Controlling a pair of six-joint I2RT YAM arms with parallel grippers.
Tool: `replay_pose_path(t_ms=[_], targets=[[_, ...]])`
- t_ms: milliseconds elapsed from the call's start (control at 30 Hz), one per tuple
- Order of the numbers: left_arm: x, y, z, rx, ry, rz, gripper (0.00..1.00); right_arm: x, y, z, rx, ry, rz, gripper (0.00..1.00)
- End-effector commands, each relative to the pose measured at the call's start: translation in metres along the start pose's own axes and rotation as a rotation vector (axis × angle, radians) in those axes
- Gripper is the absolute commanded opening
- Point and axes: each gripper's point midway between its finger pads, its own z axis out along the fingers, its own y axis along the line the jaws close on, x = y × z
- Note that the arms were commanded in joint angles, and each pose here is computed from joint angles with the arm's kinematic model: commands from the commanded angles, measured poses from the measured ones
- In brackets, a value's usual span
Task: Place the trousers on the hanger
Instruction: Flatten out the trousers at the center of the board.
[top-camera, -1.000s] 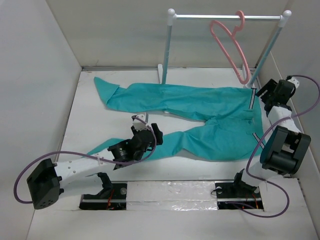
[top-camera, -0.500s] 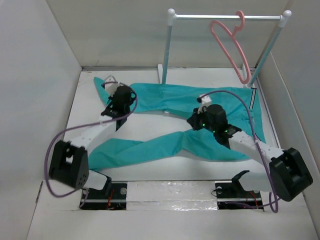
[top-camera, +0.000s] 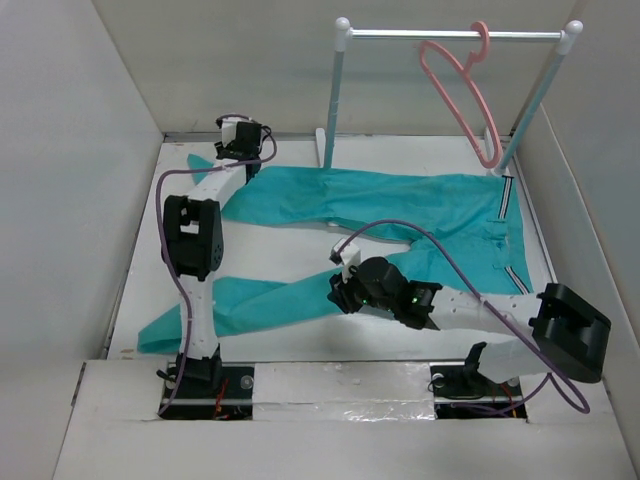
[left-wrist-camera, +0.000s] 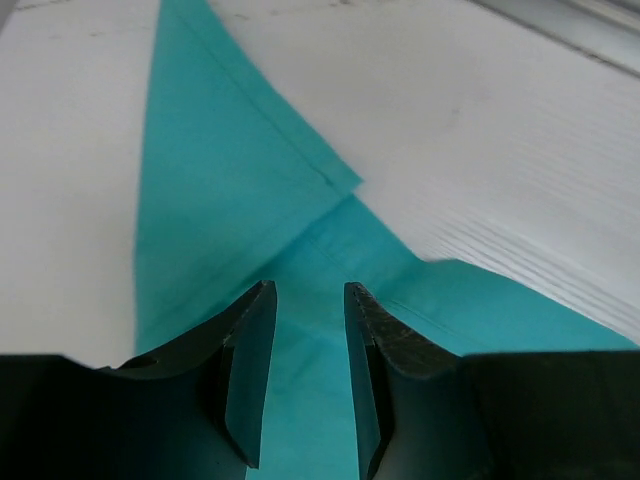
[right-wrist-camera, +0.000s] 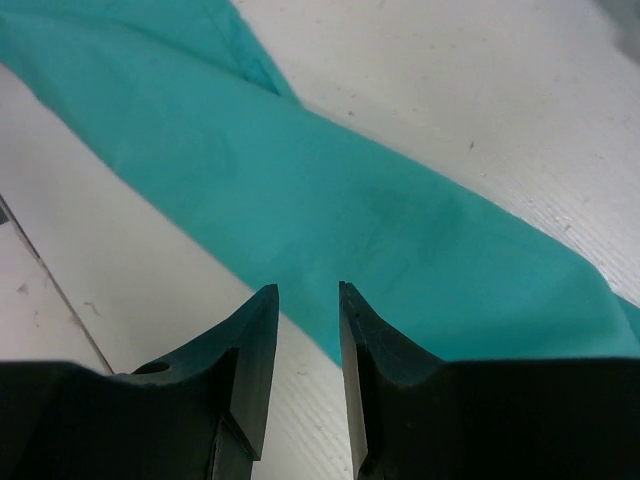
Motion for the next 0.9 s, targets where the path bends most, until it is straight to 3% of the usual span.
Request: replay_pose_path(t_ms=[0, 200, 667, 767, 867], targets=[[-0.026, 0.011, 0.007, -0.035, -0.011, 0.154, 0.32, -0.016, 0.000, 0.004, 0.056, -0.065, -0.007, 0.37], [-0.023, 0.009, 0.032, -0.066, 0.001, 0.238, 0.40, -0.001, 0.009, 0.011, 0.043, -0.039, 0.006, 0.37], [0.010, 0.012, 0.085, -0.069, 0.091, 0.260, 0.40, 0.009, 0.019, 0.011, 0.059, -0.009, 0.018, 0.38], [0.016, 0.015, 0.094, -0.071, 0.108, 0.258, 0.37, 0.006, 0.020, 0.011, 0.058, -0.015, 0.021, 0.38], [0.014, 0.012, 0.095, -0.063, 0.098, 0.235, 0.20, 0.005, 0.019, 0.010, 0.064, -0.019, 0.026, 0.38]])
